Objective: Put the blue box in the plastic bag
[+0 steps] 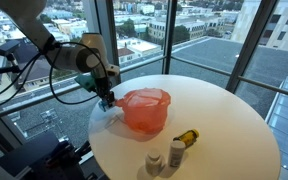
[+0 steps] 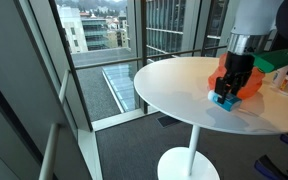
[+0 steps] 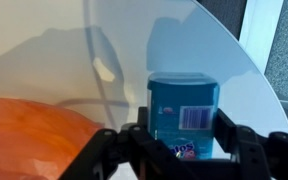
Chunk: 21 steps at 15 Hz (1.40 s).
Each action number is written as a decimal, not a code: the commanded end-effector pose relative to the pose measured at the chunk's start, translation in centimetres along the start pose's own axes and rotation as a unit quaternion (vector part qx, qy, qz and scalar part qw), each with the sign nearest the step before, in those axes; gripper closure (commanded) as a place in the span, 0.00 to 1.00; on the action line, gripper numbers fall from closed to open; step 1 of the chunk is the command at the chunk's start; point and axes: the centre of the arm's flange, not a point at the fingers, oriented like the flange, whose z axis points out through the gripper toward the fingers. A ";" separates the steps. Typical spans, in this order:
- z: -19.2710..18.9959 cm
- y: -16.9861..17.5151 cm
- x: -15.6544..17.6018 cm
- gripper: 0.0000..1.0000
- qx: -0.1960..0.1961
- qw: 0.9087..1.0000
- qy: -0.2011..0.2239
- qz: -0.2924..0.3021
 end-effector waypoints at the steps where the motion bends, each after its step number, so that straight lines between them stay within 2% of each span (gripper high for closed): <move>1: -4.8 0.0 0.1 0.61 -0.005 1.000 0.002 -0.008; 5: -7.9 1.7 1.5 0.61 -0.023 1.000 0.000 0.012; 13: -11.8 7.2 6.2 0.61 -0.018 0.996 0.015 0.082; 21: -13.0 12.6 8.2 0.61 -0.021 0.990 0.028 0.139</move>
